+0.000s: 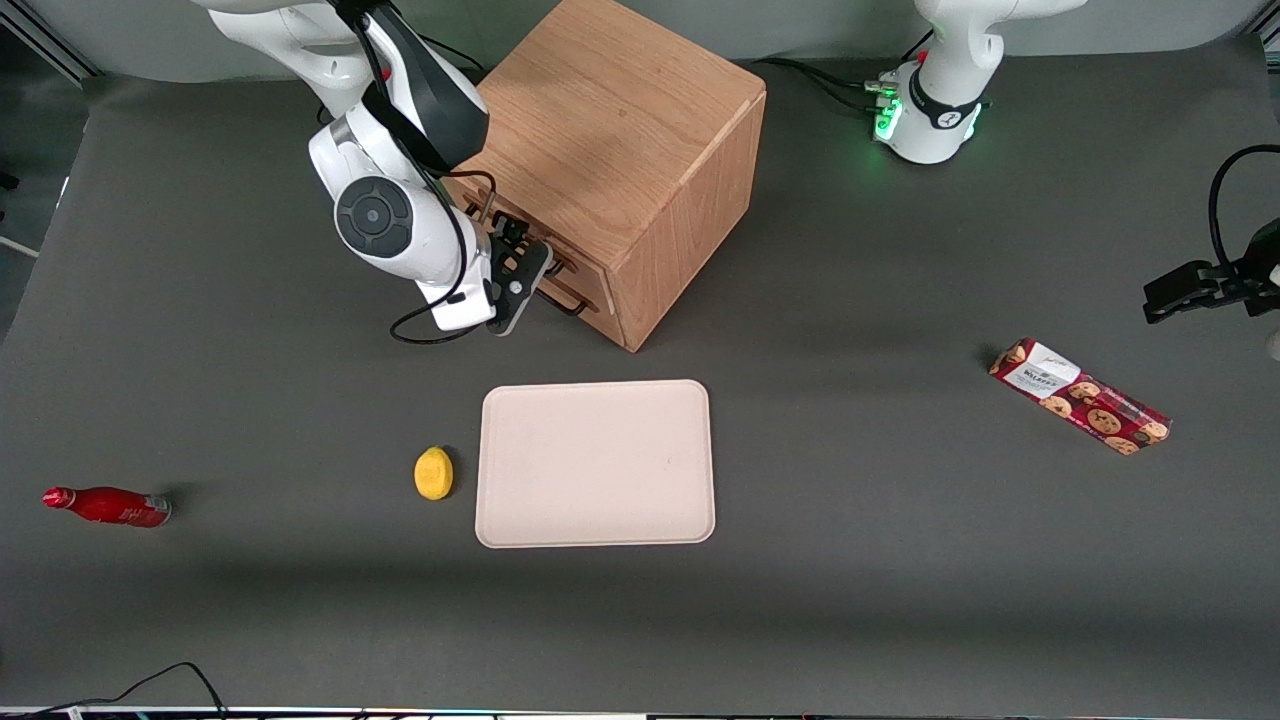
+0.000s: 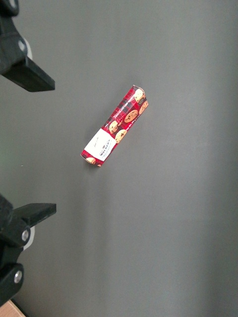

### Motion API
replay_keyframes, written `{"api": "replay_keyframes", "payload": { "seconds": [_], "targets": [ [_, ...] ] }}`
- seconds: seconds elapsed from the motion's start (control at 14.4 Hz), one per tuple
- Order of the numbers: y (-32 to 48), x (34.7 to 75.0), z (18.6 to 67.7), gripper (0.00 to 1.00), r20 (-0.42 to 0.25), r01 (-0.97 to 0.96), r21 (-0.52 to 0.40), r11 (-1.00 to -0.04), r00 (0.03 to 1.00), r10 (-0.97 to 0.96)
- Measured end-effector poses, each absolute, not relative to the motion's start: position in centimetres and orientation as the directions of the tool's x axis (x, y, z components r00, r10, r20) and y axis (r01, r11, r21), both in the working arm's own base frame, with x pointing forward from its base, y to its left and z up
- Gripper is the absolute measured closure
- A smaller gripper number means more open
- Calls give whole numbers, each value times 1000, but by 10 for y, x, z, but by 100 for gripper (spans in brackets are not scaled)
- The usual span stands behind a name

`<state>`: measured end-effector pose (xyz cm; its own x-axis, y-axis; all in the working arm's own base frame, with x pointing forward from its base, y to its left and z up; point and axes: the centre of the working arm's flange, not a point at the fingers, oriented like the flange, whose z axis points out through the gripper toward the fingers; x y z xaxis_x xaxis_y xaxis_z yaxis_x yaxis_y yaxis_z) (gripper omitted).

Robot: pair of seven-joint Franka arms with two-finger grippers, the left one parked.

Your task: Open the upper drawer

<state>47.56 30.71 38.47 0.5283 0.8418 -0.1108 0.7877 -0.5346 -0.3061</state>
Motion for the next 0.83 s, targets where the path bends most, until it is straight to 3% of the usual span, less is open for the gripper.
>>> {"api": "replay_keyframes", "payload": {
  "seconds": [0.83],
  "targets": [
    [301, 483, 373, 0, -97, 778, -308, -548, 547, 831]
  ]
}}
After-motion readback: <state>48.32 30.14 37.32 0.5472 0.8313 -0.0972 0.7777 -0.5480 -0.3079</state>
